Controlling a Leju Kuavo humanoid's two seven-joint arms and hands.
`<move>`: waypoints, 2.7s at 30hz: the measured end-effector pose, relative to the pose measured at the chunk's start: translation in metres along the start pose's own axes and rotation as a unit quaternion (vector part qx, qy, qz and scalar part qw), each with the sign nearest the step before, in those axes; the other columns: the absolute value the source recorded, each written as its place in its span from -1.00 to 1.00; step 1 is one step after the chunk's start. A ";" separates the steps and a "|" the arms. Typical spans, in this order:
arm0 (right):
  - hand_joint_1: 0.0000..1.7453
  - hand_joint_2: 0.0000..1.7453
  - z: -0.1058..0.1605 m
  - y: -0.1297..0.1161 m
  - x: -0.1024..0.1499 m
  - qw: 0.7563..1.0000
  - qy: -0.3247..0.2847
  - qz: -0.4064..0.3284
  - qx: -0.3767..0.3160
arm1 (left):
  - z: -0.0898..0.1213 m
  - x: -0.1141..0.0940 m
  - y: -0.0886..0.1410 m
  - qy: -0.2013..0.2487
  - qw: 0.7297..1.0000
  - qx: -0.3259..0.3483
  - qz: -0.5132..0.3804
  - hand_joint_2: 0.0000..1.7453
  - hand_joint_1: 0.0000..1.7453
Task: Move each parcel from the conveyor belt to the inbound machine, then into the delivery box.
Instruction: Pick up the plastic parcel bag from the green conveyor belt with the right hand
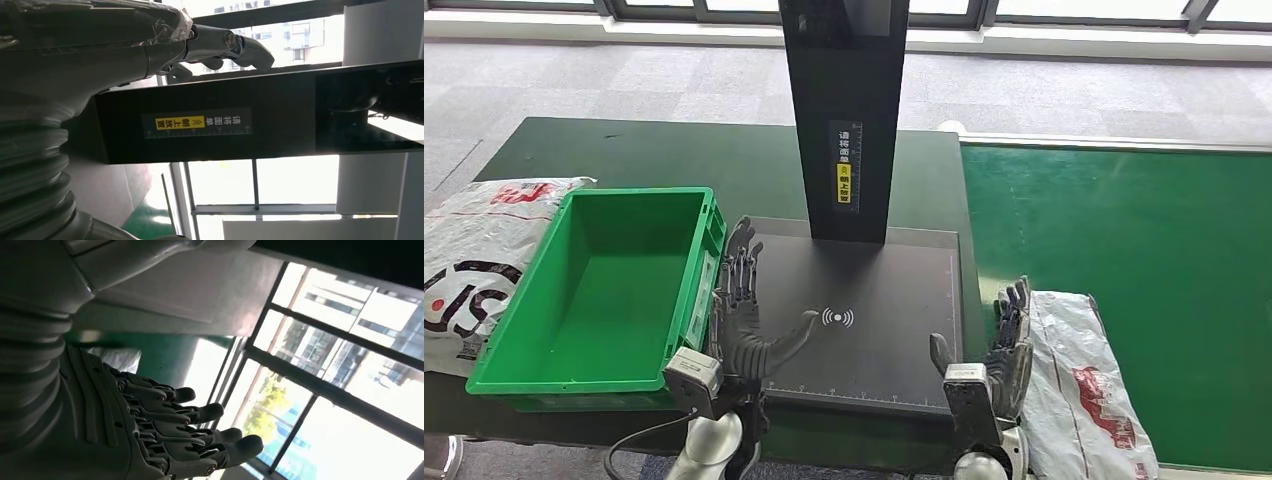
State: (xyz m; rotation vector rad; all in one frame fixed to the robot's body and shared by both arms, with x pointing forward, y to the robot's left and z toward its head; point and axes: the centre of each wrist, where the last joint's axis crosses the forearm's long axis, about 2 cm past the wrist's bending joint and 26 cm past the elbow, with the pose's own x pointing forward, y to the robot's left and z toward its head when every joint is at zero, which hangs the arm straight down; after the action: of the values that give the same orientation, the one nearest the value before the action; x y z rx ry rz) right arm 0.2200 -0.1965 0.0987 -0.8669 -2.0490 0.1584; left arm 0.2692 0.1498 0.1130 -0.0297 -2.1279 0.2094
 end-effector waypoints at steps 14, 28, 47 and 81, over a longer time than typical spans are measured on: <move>-1.00 1.00 -0.008 -0.086 -0.076 0.949 0.116 0.289 -0.042 | -0.001 0.003 0.007 -0.006 1.000 0.018 -0.005 1.00 -1.00; -1.00 1.00 -0.002 -0.080 -0.097 0.931 0.195 0.307 -0.030 | -0.001 0.006 0.009 -0.012 1.000 0.023 -0.007 1.00 -1.00; -1.00 1.00 0.024 -0.033 -0.113 0.914 0.296 0.269 0.062 | 0.001 0.007 0.014 -0.011 0.999 0.031 -0.010 1.00 -1.00; 1.00 1.00 0.029 -0.035 -0.130 0.858 0.427 0.266 0.107 | 0.005 0.011 0.020 -0.013 0.999 0.045 -0.011 1.00 -1.00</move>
State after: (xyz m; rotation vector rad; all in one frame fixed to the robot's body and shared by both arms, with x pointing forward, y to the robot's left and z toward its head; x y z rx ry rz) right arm 0.2274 -0.2993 0.0065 -1.0898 -0.9176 0.2412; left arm 0.2575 0.1696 0.1167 0.0498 -2.1411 0.2924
